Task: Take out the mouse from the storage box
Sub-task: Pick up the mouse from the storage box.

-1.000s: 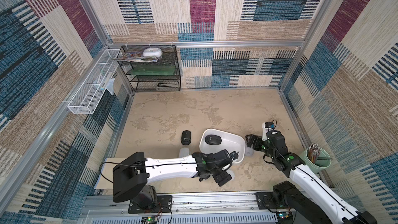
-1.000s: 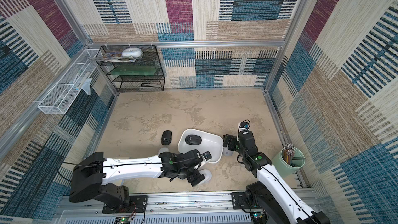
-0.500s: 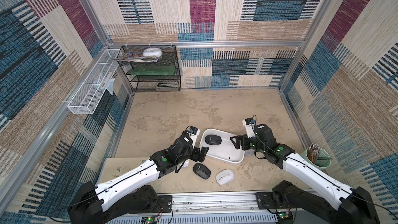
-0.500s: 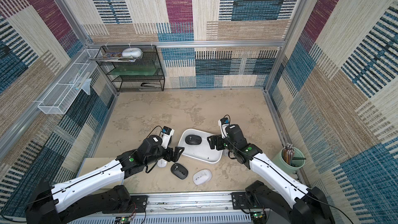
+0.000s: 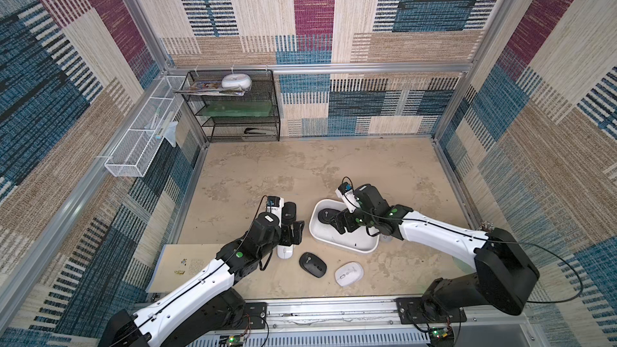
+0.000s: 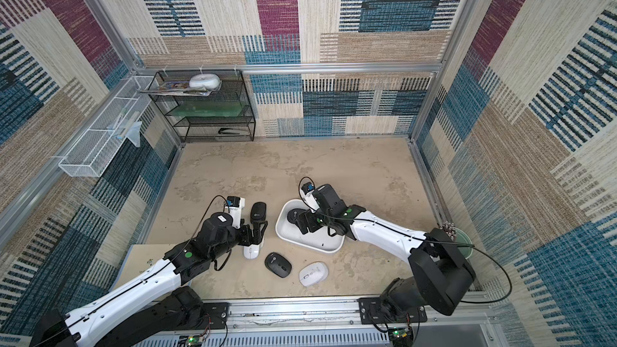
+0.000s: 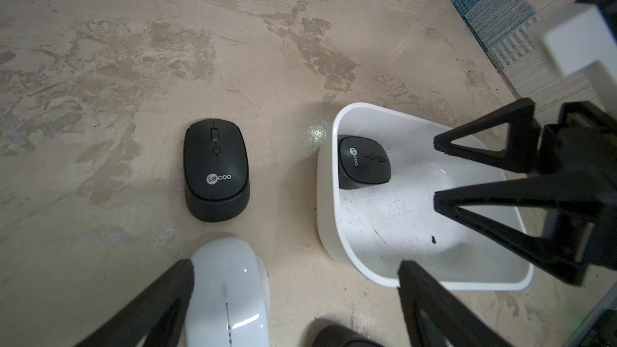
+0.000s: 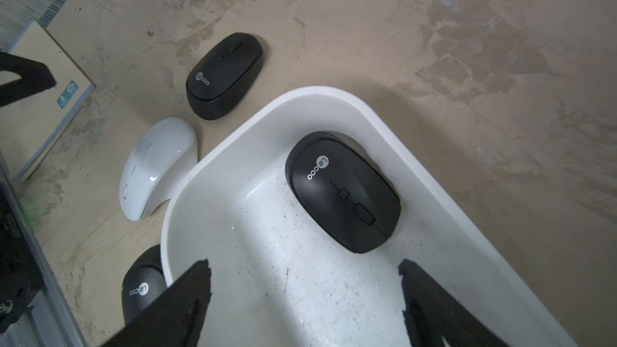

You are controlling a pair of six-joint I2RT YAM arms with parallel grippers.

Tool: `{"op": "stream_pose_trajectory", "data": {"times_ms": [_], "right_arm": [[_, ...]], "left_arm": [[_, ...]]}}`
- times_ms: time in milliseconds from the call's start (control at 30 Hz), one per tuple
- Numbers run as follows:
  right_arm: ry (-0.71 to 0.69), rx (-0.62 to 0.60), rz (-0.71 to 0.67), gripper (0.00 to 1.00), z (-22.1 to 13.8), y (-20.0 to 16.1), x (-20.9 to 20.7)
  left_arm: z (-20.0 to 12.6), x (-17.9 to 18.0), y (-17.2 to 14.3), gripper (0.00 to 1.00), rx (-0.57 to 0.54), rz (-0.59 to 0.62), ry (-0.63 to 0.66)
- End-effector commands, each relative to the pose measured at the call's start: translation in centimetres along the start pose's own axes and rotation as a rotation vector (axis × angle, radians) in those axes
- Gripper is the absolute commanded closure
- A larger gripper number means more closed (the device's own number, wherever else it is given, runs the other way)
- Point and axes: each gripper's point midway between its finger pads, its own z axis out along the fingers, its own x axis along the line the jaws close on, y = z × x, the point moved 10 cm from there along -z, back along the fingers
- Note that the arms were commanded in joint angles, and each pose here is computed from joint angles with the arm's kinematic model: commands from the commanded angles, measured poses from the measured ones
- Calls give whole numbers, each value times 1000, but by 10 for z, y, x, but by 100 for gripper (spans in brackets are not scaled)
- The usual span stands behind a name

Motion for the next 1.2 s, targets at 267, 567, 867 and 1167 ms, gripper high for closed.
{"op": "stream_pose_trajectory", "data": {"times_ms": [267, 567, 867, 1167], "right_arm": [[-62, 102, -147, 11, 44, 11, 8], [-101, 161, -183, 18, 69, 11, 8], [-97, 196, -155, 26, 67, -8, 12], [-113, 161, -161, 18, 55, -3, 17]], "left_arm": [[-7, 9, -2, 1, -48, 16, 43], [-7, 9, -2, 1, -53, 14, 35], [-5, 9, -2, 1, -56, 11, 38], [-2, 8, -2, 1, -48, 2, 29]]}}
